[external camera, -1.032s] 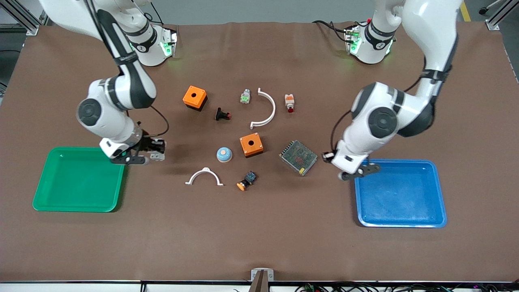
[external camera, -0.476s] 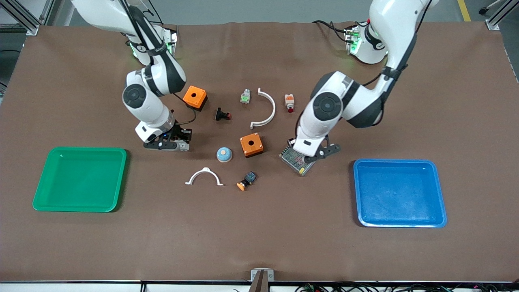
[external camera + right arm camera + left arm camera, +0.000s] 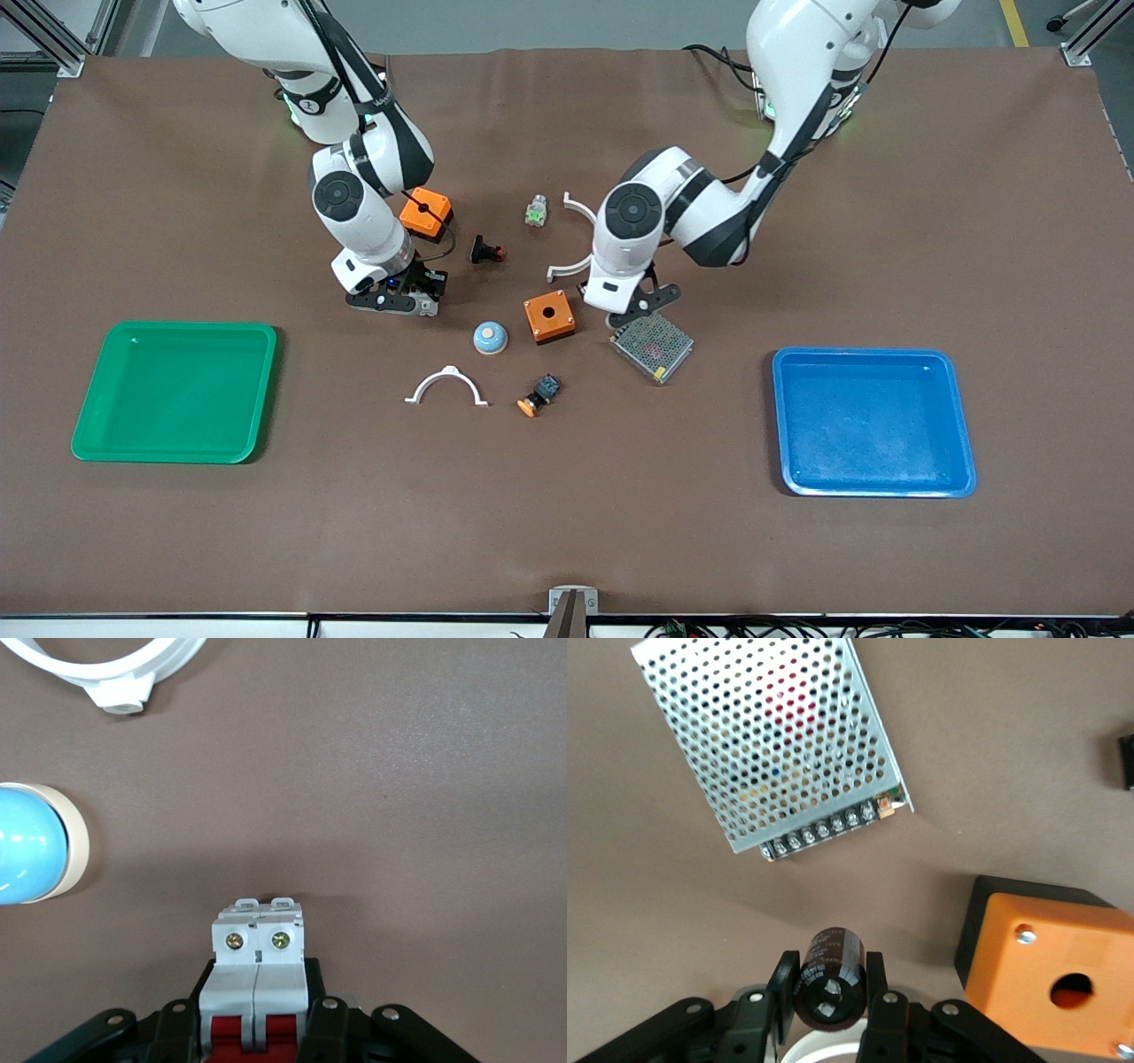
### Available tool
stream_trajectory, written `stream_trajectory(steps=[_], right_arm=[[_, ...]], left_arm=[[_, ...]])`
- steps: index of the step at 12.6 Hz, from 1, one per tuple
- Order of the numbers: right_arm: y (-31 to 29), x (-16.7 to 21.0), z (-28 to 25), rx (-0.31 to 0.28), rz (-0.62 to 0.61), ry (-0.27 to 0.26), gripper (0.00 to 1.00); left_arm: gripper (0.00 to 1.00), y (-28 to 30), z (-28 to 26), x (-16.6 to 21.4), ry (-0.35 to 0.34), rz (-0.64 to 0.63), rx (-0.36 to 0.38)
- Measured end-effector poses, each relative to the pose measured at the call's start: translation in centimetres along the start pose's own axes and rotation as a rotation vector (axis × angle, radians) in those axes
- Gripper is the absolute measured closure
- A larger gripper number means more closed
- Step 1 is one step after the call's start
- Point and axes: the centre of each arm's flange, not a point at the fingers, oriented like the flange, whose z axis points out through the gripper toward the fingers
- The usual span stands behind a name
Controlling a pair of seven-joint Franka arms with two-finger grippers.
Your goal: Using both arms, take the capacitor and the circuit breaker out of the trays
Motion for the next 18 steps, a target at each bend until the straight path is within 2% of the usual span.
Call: stream_trajectory(steps=[1,2,4,5,7,8,10,11,14,16,18], right_arm=[[0.1,0.1,0.1,-0.001,0.003,0.001,0.6],[0.2,0.2,0.2,-0.001,0.004,0.004,0.53],[0.2,0.6,-0.1,-0.005,-0.008,0.014,0.31],[0.3,1.1,-0.3,-0.011,-0.012,0.012,0.2],[0.0,3.1,-1.9,-0.053,-0.03,-0.023,0.0],[-0.1,4.8,-3.6,-0.09,-0.039,-0.051,0.0],[0.5,9.1,-8.9,-0.153,-0.055,-0.116,0.0],[1.7,11.2,-12.1,-0.166,-0.075,-0.152,0.0],[8.6,15.4,-19.9,-0.164,-0.124,-0.251,0.0],[14.5,16.6,-25.1,-0.136,-0.135,-0.269,0.0],[19.9,16.3,-30.1,-0.108,-0.117,-0.259,0.0]], left_arm=[[0.66,0.2,1.1,-0.5,0.02,-0.009,0.015],[0.66,0.4,2.0,-0.9,0.032,-0.02,0.019],[0.65,0.6,3.0,-1.5,0.033,-0.031,0.021],[0.58,0.6,3.0,-1.5,0.032,-0.034,0.02],[0.37,0.8,2.6,-1.1,0.036,-0.051,0.011],[0.23,0.9,2.2,-0.8,0.039,-0.06,0.003],[0.04,1.1,-0.1,0.6,0.059,-0.079,-0.033],[0.0,1.2,-2.2,1.6,0.073,-0.085,-0.059],[0.0,0.9,-10.2,5.9,0.103,-0.01,-0.044],[0.0,-0.5,-15.7,9.5,0.112,0.099,-0.014],[0.0,-2.9,-19.7,13.1,0.126,0.183,-0.01]])
